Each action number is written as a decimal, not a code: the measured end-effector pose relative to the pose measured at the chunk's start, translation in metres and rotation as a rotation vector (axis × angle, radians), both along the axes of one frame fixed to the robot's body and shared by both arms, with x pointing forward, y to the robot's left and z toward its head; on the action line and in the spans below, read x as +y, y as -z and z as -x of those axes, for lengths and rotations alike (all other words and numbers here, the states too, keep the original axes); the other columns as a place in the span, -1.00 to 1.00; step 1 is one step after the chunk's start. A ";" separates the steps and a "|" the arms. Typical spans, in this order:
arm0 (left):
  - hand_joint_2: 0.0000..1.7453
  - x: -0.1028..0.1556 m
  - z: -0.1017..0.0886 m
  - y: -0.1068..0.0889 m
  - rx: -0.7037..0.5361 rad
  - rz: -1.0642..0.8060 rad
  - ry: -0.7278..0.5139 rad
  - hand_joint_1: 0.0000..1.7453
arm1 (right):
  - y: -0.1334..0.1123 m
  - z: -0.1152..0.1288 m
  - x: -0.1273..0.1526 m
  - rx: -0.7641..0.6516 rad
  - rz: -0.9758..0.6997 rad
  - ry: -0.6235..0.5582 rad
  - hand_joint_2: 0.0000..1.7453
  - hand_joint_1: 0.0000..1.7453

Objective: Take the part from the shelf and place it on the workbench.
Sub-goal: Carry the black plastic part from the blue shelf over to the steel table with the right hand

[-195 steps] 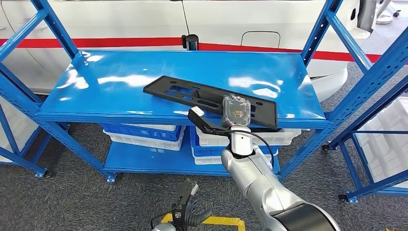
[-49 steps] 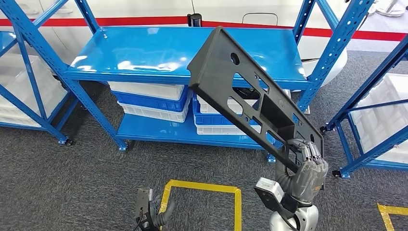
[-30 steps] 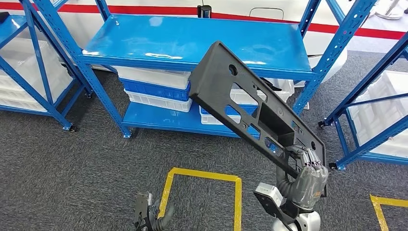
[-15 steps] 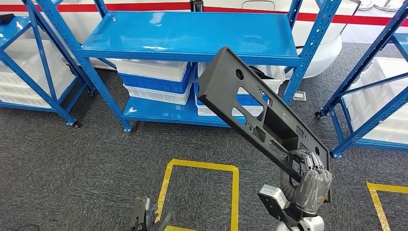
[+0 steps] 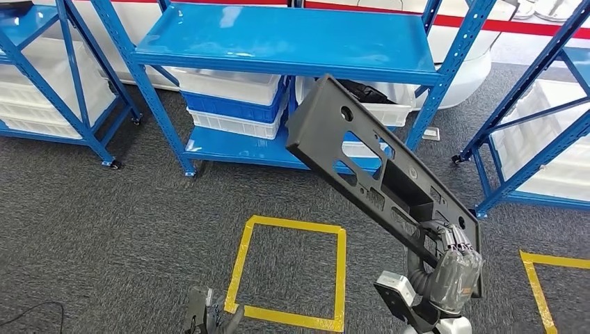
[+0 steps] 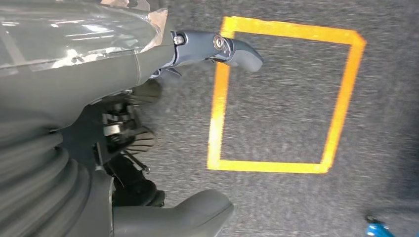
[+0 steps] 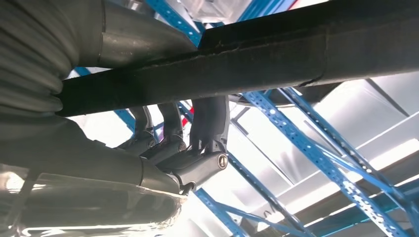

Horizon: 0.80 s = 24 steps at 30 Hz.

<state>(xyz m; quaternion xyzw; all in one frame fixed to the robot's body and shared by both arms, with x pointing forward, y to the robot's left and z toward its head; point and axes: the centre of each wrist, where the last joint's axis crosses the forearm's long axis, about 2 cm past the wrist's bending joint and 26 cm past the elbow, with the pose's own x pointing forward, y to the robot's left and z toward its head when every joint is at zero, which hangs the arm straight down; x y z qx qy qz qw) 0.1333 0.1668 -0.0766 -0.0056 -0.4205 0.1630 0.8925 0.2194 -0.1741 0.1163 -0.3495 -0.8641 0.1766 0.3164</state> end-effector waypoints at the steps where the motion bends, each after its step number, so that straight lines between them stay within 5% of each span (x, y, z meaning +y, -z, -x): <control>1: 1.00 0.000 0.000 0.000 0.001 0.000 -0.003 -1.00 | 0.000 0.000 0.000 0.001 0.000 0.000 1.00 1.00; 24: 1.00 0.008 0.003 0.003 0.001 -0.004 -0.041 -1.00 | -0.001 0.000 0.004 -0.001 -0.008 -0.013 1.00 1.00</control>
